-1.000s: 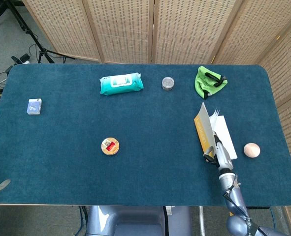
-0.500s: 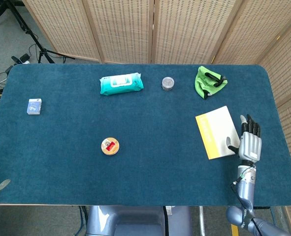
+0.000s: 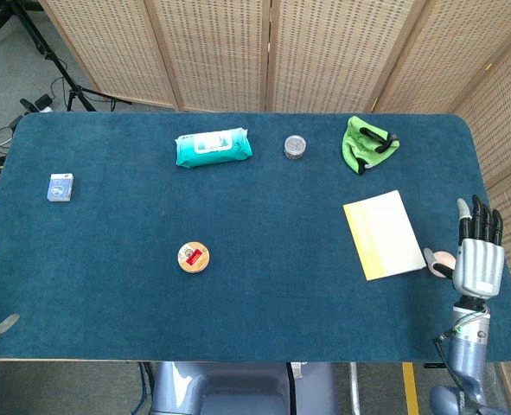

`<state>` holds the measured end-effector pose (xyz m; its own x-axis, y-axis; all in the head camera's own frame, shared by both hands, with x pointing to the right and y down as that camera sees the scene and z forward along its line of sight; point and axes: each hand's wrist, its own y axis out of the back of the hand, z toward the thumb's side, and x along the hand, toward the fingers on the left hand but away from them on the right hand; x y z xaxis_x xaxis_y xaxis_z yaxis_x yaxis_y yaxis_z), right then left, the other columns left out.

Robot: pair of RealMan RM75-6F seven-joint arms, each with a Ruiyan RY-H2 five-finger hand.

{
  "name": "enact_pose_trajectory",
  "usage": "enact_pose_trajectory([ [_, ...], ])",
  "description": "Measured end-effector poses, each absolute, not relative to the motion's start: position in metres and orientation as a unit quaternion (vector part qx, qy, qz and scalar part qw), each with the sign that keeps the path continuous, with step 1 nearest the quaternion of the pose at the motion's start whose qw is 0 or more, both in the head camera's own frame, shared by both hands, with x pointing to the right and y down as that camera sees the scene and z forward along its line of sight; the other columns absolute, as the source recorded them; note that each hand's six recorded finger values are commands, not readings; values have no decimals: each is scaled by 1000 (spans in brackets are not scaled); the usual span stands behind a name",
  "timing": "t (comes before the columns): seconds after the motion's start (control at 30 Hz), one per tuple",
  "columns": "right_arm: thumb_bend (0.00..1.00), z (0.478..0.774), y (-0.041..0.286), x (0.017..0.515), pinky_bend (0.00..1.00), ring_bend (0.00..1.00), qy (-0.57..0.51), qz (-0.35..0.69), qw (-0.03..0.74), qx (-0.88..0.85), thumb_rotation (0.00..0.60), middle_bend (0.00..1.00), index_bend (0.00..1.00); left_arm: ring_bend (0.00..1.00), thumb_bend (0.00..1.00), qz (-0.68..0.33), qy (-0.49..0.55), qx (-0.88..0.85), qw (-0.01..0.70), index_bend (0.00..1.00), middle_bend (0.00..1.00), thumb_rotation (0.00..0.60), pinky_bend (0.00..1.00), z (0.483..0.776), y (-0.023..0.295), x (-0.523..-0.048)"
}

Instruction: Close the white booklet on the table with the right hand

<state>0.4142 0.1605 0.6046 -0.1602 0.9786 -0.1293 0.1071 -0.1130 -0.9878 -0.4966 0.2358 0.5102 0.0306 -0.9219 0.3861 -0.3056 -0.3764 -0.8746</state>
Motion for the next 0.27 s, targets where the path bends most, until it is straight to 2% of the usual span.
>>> enact_pose_trajectory([
  [0.13,2,580,183,421,0,0,-480,536,409,-561,600,0,0,0,0,-514,467,-652,304,0,0,600,0,511,237,-494],
  [0.27,2,569,205,425,0,0,-466,534,392,-586,600,0,0,0,0,-516,463,-653,306,0,0,600,0,512,238,-493],
])
